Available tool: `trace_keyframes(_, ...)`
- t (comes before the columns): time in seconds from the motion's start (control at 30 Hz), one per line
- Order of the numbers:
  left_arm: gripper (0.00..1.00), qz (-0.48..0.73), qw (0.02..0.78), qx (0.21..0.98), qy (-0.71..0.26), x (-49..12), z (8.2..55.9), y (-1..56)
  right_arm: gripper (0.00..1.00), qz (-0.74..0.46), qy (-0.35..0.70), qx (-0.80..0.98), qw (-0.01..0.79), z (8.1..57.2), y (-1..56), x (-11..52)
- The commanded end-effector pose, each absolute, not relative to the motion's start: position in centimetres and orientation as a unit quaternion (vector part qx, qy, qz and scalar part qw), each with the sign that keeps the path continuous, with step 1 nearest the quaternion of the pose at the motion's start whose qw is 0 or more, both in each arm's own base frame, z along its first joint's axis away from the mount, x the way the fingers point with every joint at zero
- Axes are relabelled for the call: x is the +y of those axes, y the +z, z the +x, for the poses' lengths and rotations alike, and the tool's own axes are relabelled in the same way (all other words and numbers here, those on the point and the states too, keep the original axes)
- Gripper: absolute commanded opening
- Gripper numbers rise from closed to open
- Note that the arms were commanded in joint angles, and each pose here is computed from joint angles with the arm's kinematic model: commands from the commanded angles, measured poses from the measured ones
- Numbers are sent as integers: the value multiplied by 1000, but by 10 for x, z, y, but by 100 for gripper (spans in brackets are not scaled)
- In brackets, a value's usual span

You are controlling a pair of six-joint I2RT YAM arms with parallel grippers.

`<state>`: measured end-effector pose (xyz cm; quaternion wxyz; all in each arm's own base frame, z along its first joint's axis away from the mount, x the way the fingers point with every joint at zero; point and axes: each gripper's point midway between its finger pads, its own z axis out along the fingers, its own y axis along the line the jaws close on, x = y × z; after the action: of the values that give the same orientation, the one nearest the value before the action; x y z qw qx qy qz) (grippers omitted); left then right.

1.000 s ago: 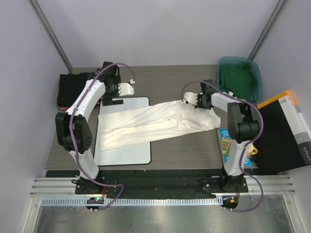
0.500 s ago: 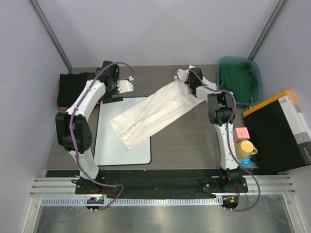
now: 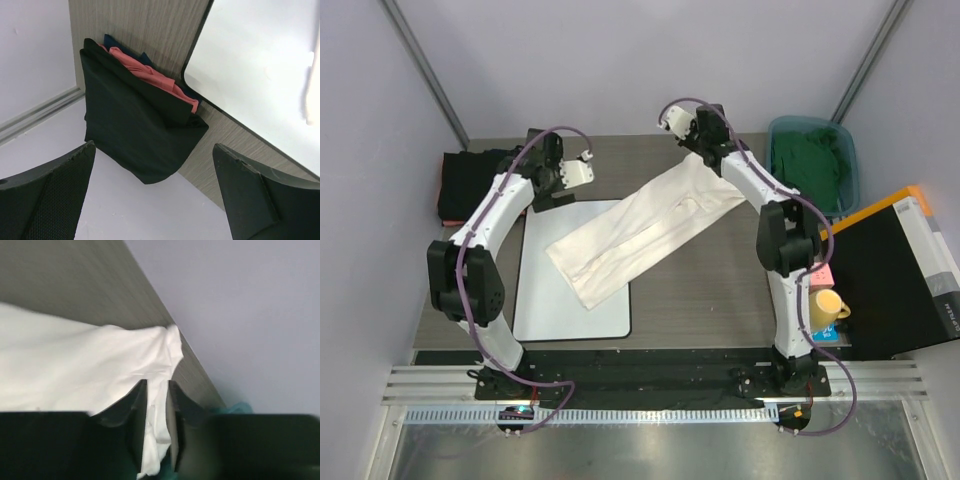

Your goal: Fold and stack the t-shirts

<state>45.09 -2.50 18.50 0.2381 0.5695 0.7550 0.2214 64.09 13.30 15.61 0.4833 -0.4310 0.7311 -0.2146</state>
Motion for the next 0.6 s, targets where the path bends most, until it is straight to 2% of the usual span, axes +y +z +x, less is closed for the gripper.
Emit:
trace_keyframes(0.0, 100, 515, 335, 747, 255, -32, 468, 225, 13, -583, 25, 697, 417, 494, 182, 256)
trace_keyframes(0.03, 100, 504, 351, 747, 256, -33, 470, 230, 2, -608, 46, 690, 390, 464, 171, 262)
trace_keyframes(0.13, 100, 469, 399, 748, 246, -43, 465, 245, 1, -661, 109, 668, 323, 397, 136, 295)
trace_keyframes(0.23, 100, 378, 456, 767, 247, -37, 463, 275, 1, -685, 146, 651, 293, 363, 119, 316)
trace_keyframes(0.4, 100, 234, 520, 778, 263, -15, 446, 323, 1, -703, 176, 628, 283, 344, 108, 342)
trace_keyframes(0.57, 100, 163, 542, 771, 294, 10, 414, 346, 1, -728, 192, 595, 280, 320, 100, 375)
